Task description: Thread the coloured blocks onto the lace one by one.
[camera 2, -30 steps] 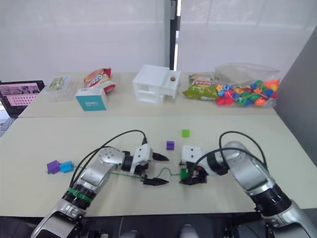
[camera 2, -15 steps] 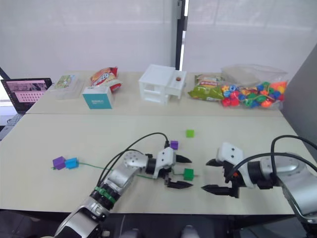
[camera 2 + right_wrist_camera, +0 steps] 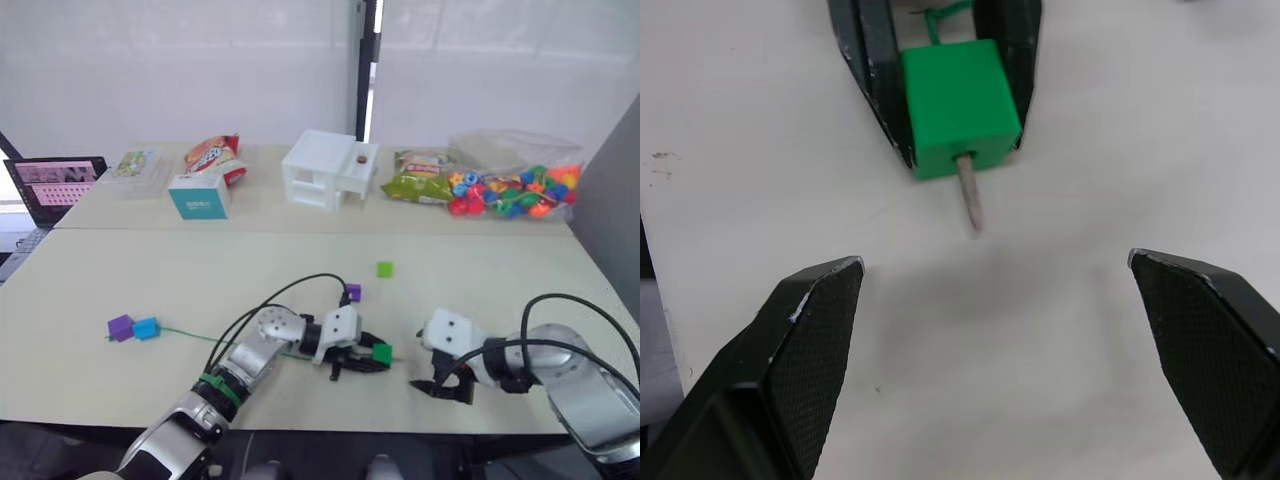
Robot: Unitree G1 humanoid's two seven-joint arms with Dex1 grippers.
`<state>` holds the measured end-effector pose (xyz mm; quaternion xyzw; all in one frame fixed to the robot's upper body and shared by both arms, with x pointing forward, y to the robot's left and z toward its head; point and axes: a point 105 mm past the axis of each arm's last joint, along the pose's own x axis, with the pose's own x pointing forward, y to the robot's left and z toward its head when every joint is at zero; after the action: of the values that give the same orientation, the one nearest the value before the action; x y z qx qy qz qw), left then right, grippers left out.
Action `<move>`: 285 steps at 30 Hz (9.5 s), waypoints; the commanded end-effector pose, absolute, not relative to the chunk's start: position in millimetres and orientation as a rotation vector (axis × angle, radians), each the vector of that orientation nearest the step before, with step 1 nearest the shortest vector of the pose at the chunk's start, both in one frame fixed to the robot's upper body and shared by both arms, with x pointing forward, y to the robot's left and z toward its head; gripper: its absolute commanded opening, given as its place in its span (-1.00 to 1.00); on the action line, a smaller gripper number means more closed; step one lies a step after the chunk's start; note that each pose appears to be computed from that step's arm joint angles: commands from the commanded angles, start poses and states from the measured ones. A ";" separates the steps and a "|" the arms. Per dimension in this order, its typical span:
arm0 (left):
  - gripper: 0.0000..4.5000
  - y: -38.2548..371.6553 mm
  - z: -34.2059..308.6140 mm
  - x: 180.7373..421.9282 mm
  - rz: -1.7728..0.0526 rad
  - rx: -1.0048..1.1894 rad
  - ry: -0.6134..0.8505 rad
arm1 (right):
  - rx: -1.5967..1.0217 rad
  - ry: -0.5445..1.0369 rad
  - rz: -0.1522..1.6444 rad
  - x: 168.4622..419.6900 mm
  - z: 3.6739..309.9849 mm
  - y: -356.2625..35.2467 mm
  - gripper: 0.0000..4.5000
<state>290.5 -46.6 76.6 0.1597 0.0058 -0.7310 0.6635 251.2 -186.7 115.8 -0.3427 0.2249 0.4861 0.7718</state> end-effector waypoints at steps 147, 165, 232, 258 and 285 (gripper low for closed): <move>-1.00 25.0 92.3 289.4 -1.533 0.357 0.039 | -0.522 0.407 1.310 265.5 130.3 -115.1 -0.59; -1.00 51.2 93.1 293.7 -1.450 0.321 0.071 | -0.143 0.153 0.656 310.4 149.6 -194.3 0.98; -1.00 42.2 93.9 289.4 -1.418 0.295 0.001 | 0.030 0.150 0.324 306.4 104.7 -147.3 -0.49; -1.00 33.1 91.4 295.2 -1.437 0.293 -0.012 | -0.705 0.414 1.156 240.2 150.2 -158.9 0.97; -1.00 27.2 93.0 289.3 -1.387 0.310 -0.022 | -1.132 0.611 1.515 313.2 108.5 -174.2 0.16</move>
<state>292.3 31.0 84.1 0.1354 0.0072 -0.6313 0.7636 311.9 -168.6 112.1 -0.4793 0.2401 0.6477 0.5414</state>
